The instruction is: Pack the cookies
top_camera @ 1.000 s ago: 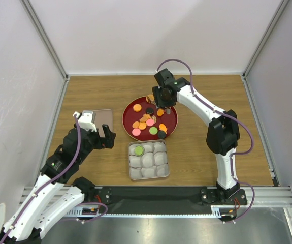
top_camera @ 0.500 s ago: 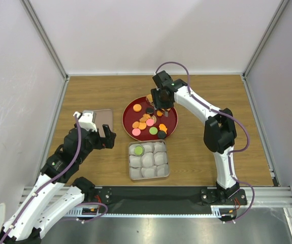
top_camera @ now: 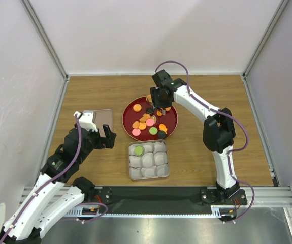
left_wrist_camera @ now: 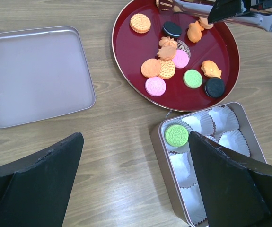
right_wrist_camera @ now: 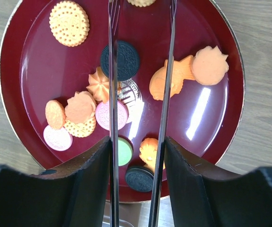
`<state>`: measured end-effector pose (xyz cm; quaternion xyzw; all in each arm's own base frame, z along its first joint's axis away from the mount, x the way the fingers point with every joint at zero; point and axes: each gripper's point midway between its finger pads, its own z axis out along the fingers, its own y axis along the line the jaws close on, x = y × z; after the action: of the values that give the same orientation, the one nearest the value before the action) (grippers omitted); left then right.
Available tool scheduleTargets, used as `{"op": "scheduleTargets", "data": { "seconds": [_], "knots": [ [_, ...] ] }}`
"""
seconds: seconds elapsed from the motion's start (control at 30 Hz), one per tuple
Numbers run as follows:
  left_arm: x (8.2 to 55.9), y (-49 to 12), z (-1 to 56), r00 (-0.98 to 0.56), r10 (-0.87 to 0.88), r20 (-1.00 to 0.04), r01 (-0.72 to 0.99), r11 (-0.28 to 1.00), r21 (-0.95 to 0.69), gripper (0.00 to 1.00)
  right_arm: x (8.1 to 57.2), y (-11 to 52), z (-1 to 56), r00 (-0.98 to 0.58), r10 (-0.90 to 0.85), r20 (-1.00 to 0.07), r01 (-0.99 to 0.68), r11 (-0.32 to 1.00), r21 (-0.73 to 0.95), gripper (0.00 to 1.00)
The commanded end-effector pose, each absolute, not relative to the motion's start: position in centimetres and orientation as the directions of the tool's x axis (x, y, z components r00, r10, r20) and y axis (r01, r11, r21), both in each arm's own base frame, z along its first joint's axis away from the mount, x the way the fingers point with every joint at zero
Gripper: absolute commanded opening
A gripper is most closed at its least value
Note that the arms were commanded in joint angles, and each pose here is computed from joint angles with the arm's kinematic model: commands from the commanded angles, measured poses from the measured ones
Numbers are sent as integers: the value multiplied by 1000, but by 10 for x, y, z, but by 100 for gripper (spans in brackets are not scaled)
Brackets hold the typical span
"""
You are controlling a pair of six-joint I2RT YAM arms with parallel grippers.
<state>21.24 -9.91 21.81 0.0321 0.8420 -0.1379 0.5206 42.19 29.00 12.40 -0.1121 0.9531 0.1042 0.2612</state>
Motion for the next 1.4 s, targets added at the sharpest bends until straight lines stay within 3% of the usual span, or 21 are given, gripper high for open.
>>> {"op": "scheduleTargets", "data": {
  "seconds": [0.0,0.3,0.67,0.87,1.17,1.37],
  "knots": [
    [215,-103,227,-431,-85,-898,223,954,-198,100,445,301,139,-797,-113,-593,-264,949,174,51],
    [215,-104,227,-431,-85,-898,224,954,-197,100,447,301,141,-794,-107,-598,-268,945,187,45],
    [215,-104,226,-432,-82,-898,227,954,-196,100,437,297,149,-788,-97,-608,-272,941,201,10],
    [215,-104,227,-432,-84,-898,228,953,-198,100,419,287,185,-747,-67,-661,-286,931,228,5],
    [214,-105,228,-427,-87,-900,231,952,-202,100,335,269,218,-713,-97,-695,-367,896,251,2],
    [214,-106,228,-427,-86,-900,238,950,-203,100,260,263,209,-738,-209,-641,-462,850,254,2]
  ]
}}
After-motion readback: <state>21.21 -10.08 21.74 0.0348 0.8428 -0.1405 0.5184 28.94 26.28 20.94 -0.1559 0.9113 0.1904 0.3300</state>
